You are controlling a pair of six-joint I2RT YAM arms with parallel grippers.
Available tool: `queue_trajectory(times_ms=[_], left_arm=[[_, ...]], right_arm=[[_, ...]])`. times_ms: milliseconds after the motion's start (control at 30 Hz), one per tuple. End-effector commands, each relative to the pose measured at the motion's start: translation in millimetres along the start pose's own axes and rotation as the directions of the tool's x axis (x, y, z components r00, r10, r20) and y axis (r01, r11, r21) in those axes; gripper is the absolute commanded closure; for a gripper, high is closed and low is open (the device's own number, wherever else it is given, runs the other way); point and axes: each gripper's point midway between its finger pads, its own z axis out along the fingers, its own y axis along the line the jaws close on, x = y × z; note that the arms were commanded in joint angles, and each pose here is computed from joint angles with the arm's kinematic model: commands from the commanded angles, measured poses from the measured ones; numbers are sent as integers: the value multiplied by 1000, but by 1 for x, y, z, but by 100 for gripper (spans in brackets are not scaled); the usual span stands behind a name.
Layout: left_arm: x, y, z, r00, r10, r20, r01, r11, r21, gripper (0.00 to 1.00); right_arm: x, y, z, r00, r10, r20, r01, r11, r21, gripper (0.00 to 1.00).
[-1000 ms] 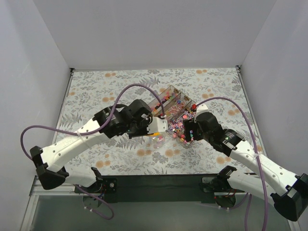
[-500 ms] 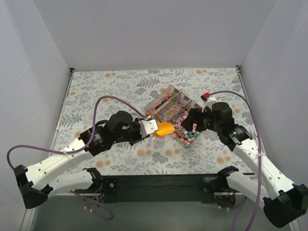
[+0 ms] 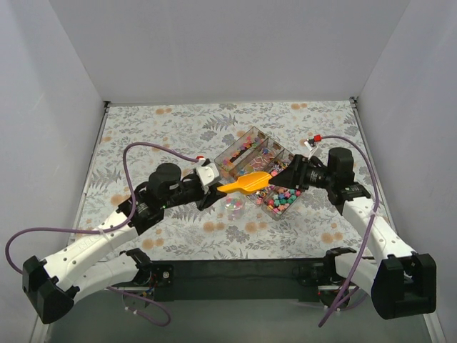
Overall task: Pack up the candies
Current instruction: Place the fake candies in the packing bottle, then adjust the spatula.
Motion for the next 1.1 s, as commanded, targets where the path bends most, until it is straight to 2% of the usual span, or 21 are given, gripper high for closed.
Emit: queue_trajectory(times_ms=[0, 300, 433, 533, 567, 633, 667, 733, 767, 833, 867, 1000, 1067], left_arm=[[-20, -10, 1, 995, -6, 97, 0, 998, 61, 100], [-21, -15, 3, 994, 11, 109, -21, 995, 95, 100], [-18, -16, 6, 994, 22, 103, -33, 994, 109, 100], [-17, -18, 9, 995, 27, 95, -40, 991, 130, 100], [-17, -18, 10, 995, 28, 93, -40, 990, 133, 100], [-14, -20, 13, 996, 31, 82, -43, 988, 151, 100], [-17, -19, 14, 996, 31, 84, -44, 987, 153, 100], [-15, -22, 17, 997, 38, 74, -50, 983, 175, 100], [-15, -23, 17, 997, 40, 71, -52, 981, 187, 100], [-12, -26, 20, 998, 47, 49, -56, 975, 213, 100], [-12, -26, 20, 998, 51, 38, -59, 973, 222, 93], [2, -26, 24, 997, 67, -42, -55, 968, 246, 77], [3, -26, 23, 996, 72, -60, -54, 967, 250, 73]], right_arm=[[-11, 26, 0, 999, -34, 6, 35, 991, -131, 21], [-12, 26, 5, 1000, 13, -27, -18, 987, -160, 25], [-7, 27, 6, 998, 24, -57, -34, 983, -178, 31], [-7, 30, 5, 998, 21, -63, -32, 981, -191, 41], [-8, 31, 5, 998, 15, -63, -27, 980, -196, 50], [-6, 34, 4, 997, 11, -76, -27, 977, -210, 60], [-6, 32, 4, 997, 17, -80, -34, 977, -210, 69], [-3, 32, 5, 996, 21, -90, -40, 976, -213, 79], [-2, 30, 5, 996, 21, -90, -40, 977, -211, 88], [0, 30, 5, 995, 29, -96, -48, 976, -211, 99], [0, 30, 4, 995, 32, -95, -52, 976, -210, 99], [-1, 31, 4, 995, 32, -92, -51, 976, -211, 99], [-1, 31, 4, 995, 42, -94, -61, 976, -208, 99]])
